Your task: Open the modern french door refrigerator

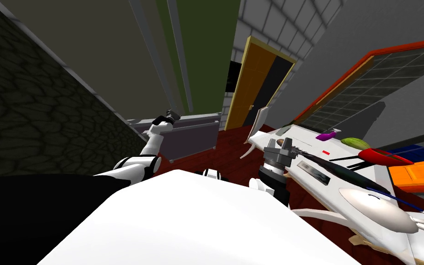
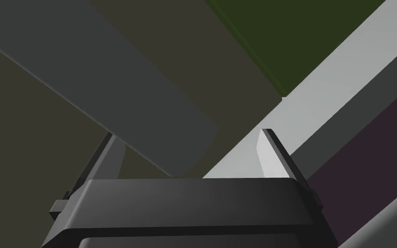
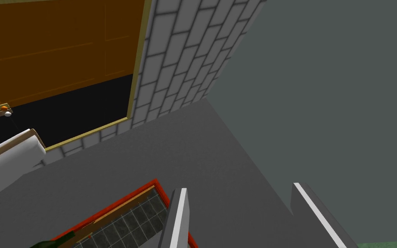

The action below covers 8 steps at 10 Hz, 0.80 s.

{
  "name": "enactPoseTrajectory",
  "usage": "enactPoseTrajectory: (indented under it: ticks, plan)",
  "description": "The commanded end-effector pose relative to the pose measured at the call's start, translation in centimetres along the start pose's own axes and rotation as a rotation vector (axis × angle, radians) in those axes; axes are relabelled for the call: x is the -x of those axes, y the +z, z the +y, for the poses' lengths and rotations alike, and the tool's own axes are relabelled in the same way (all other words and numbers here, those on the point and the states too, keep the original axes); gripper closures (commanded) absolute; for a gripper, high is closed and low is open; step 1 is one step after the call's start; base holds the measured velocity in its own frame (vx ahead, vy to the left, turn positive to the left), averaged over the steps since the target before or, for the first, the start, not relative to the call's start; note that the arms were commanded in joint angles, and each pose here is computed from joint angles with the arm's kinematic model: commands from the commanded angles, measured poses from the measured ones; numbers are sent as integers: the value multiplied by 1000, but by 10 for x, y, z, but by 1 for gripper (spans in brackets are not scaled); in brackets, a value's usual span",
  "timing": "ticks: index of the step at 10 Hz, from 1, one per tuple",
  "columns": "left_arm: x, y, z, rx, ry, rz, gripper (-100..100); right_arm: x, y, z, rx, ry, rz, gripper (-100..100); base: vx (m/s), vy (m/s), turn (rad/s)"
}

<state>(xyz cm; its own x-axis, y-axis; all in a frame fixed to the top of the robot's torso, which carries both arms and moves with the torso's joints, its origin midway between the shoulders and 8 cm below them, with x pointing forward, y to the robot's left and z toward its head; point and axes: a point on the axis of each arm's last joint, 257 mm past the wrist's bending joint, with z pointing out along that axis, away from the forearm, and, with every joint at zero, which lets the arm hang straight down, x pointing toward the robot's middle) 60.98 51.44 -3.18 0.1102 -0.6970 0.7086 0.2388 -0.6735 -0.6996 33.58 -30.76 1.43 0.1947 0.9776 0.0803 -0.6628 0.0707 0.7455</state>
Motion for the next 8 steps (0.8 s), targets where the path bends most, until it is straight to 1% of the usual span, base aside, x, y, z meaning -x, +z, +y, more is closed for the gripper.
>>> enactPoseTrajectory:
  ticks: [1,2,3,5,6,8]
  plan:
    - [0,0,0,0,0,0,100,0,0,0,0,0,0,0,3,3,24]
    - [-11,-1,5,12,0,22,100,0,0,0,0,0,0,0,-82,79,-26]
    - [-21,-2,13,30,-1,41,100,0,0,0,0,0,0,0,-225,128,-141]
    - [-40,-6,30,67,-4,79,100,0,0,0,0,0,0,0,-233,209,-143]
    - [-40,-6,30,67,-4,79,100,0,0,0,0,0,0,0,-202,154,-70]
    - [-59,-12,48,107,-8,117,100,0,0,0,0,0,0,0,-168,120,-74]
